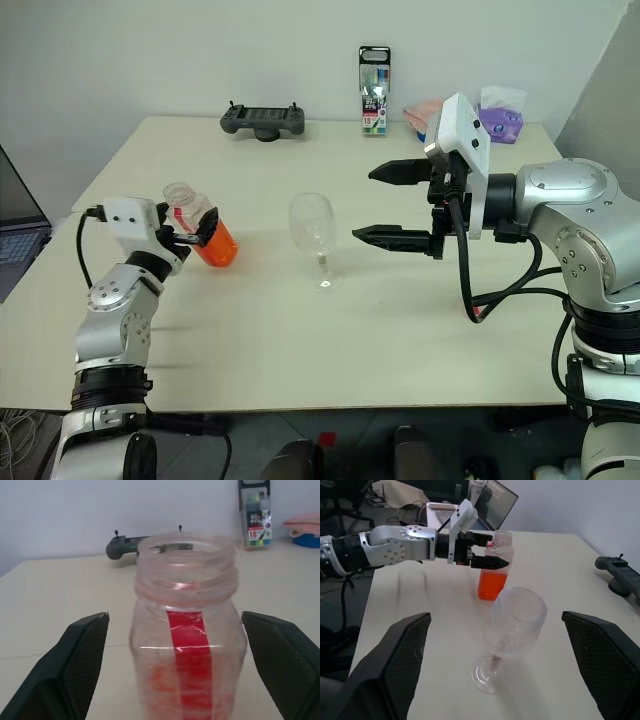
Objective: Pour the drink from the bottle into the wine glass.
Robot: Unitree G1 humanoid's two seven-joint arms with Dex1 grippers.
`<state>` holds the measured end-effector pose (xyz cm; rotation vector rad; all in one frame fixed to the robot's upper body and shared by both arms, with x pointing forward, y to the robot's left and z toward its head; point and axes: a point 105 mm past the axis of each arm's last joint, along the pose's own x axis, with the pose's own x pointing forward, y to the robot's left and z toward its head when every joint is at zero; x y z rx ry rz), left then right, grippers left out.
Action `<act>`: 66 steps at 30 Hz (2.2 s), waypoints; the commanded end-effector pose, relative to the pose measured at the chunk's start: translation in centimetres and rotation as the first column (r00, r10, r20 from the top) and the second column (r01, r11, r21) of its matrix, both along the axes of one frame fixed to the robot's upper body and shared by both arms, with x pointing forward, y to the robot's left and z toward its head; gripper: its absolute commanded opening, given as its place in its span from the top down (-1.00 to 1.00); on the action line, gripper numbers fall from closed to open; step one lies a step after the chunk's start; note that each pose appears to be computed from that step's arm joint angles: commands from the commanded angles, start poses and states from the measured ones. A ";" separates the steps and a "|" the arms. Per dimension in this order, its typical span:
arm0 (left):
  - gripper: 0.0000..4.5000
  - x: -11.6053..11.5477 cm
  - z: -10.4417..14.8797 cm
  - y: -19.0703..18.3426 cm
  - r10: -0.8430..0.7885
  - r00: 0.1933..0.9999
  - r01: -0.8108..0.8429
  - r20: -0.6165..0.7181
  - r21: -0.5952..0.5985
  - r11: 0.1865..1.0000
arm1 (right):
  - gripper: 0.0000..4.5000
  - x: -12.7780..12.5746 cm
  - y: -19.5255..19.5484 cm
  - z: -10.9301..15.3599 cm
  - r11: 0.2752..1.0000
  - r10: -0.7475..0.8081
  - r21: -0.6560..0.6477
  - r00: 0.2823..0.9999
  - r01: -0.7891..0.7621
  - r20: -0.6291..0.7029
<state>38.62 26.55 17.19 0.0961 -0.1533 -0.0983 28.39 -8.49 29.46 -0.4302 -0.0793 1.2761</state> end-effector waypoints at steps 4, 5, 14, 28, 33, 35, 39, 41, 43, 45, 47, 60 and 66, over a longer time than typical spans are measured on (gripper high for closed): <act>-1.00 0.9 2.1 -0.8 -0.049 0.996 0.044 0.075 0.062 0.997 | -0.99 -0.4 -0.1 0.9 1.000 -0.017 -0.006 0.998 0.018 0.057; -1.00 1.0 2.3 -0.8 -0.050 0.995 0.045 0.083 0.065 0.997 | -0.99 -0.4 -0.1 0.9 1.000 -0.022 -0.006 0.998 0.023 0.057; -0.92 1.4 2.4 -0.4 -0.037 0.996 0.032 0.082 0.070 0.997 | -1.00 -0.8 -0.3 0.5 0.999 -0.039 -0.005 0.999 0.040 0.036; 0.05 2.4 7.3 -4.9 -0.318 0.940 0.251 0.123 0.381 0.890 | -1.00 -1.0 -2.2 -1.8 0.924 -0.329 0.223 0.943 0.311 0.046; 0.05 2.6 9.5 -7.8 -0.454 0.878 0.312 0.152 0.540 0.782 | -1.00 -2.4 -1.4 -4.4 0.913 -0.351 0.227 0.936 0.338 0.020; 0.05 2.6 9.8 -8.7 -0.500 0.854 0.318 0.146 0.615 0.722 | -1.00 -2.9 -1.0 -4.7 0.918 -0.339 0.225 0.941 0.327 0.013; 0.05 2.8 10.0 -10.3 -0.566 0.812 0.315 0.143 0.709 0.631 | -1.00 -3.6 -0.3 -4.6 0.924 -0.307 0.245 0.952 0.295 0.011; 0.05 2.9 10.4 -10.9 -0.583 0.796 0.307 0.162 0.723 0.619 | -1.00 -3.9 -0.1 -4.5 0.927 -0.289 0.252 0.957 0.278 0.006; 0.05 2.7 10.3 -11.9 -0.619 0.770 0.301 0.154 0.768 0.566 | -1.00 -4.3 0.0 -4.7 0.931 -0.277 0.248 0.961 0.268 -0.001; 0.05 2.5 10.3 -12.5 -0.645 0.750 0.297 0.147 0.797 0.526 | -1.00 -4.4 0.1 -4.9 0.934 -0.273 0.238 0.962 0.266 -0.004; 0.05 2.5 10.5 -12.8 -0.654 0.741 0.281 0.153 0.814 0.509 | -1.00 -4.4 0.0 -5.2 0.936 -0.279 0.224 0.960 0.273 -0.003; 0.05 1.8 11.2 -14.1 -0.692 0.693 0.098 0.203 0.924 0.370 | -1.00 -4.2 -0.2 -5.4 0.933 -0.299 0.210 0.954 0.291 0.010; 0.05 1.6 11.3 -14.1 -0.698 0.683 0.028 0.217 0.946 0.322 | -1.00 -4.2 -0.1 -5.4 0.936 -0.297 0.200 0.955 0.289 0.010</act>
